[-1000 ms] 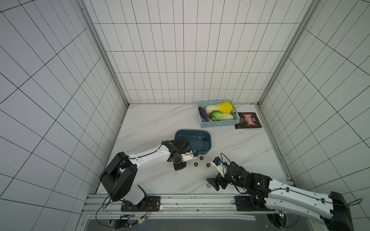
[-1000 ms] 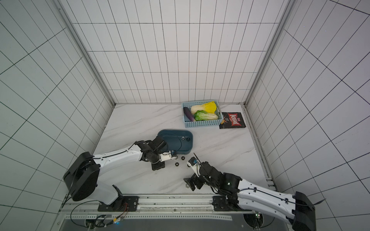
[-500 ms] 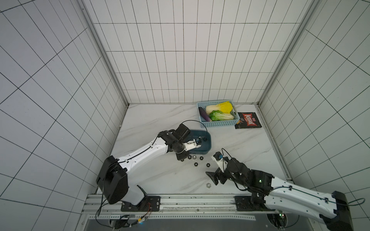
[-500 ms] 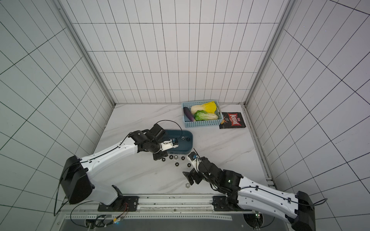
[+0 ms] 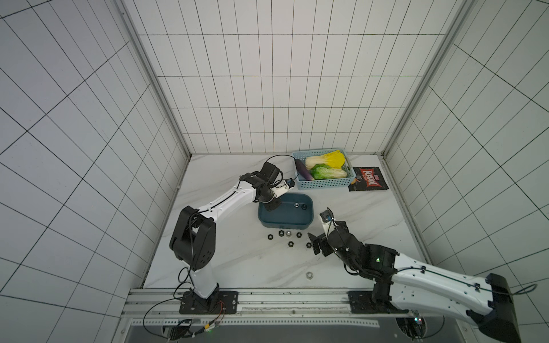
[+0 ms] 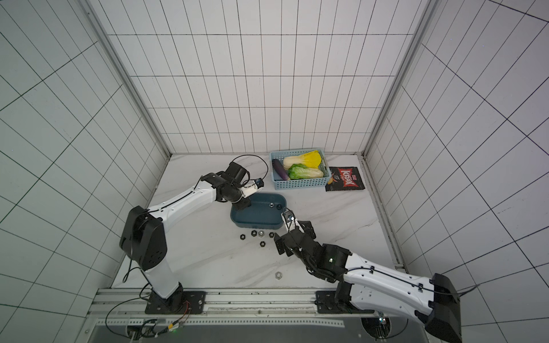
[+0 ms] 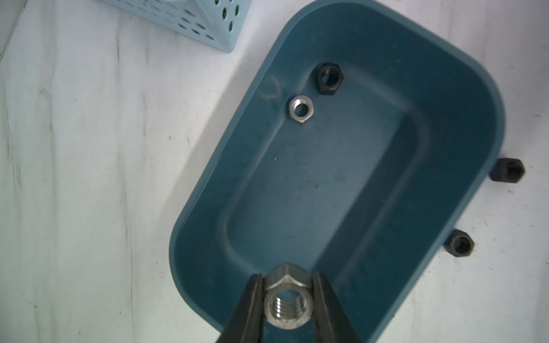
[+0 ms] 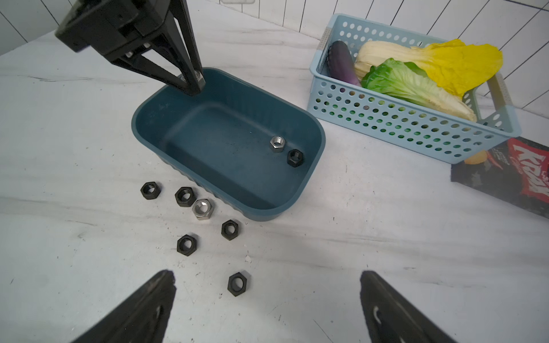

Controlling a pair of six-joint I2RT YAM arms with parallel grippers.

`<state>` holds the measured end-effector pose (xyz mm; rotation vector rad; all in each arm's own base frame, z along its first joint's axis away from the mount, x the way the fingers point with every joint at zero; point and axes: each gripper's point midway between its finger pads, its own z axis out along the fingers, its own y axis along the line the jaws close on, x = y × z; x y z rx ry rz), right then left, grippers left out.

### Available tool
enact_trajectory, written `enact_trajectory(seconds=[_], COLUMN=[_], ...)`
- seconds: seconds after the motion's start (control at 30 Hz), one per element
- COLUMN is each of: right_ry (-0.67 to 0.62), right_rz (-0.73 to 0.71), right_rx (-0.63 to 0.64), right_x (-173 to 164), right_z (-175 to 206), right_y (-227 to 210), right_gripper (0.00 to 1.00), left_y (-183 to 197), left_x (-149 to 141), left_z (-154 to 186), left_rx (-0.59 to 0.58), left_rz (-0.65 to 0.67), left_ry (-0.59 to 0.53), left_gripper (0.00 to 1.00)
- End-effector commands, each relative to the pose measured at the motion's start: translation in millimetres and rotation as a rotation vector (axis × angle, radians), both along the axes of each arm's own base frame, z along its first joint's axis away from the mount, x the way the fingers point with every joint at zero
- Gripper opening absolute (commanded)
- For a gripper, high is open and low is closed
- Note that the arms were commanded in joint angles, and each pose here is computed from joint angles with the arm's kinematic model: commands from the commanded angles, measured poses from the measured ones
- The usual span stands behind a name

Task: Put the nuts on the desktop into the storage box
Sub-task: Place the nut in the storage box.

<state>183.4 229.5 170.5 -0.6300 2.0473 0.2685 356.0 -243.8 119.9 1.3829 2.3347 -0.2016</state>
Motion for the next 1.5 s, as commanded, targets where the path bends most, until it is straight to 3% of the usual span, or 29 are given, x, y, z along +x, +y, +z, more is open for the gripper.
enact_trajectory(seconds=[0.0, 0.37, 0.83, 1.3, 1.47], right_ry=[-0.022, 0.045, 0.09, 0.096, 0.096], right_rz=[-0.07, -0.08, -0.061, -0.06, -0.058], right_rx=[0.03, 0.01, -0.013, -0.006, -0.01], right_x=[10, 17, 17, 15, 14], right_z=[18, 8, -6, -6, -5], right_y=[4, 35, 51, 48, 47], right_gripper=[1.0, 1.0, 1.0, 1.0, 1.0], left_y=[-1, 7, 12, 12, 11], left_x=[27, 57, 58, 57, 56], left_z=[-1, -40, -86, -91, -88], left_rx=[-0.008, 0.025, 0.041, 0.048, 0.038], left_rz=[0.063, 0.179, 0.222, 0.225, 0.22], left_ry=[-0.045, -0.059, -0.014, 0.001, 0.003], left_gripper=[0.11, 0.11, 0.12, 0.17, 0.24])
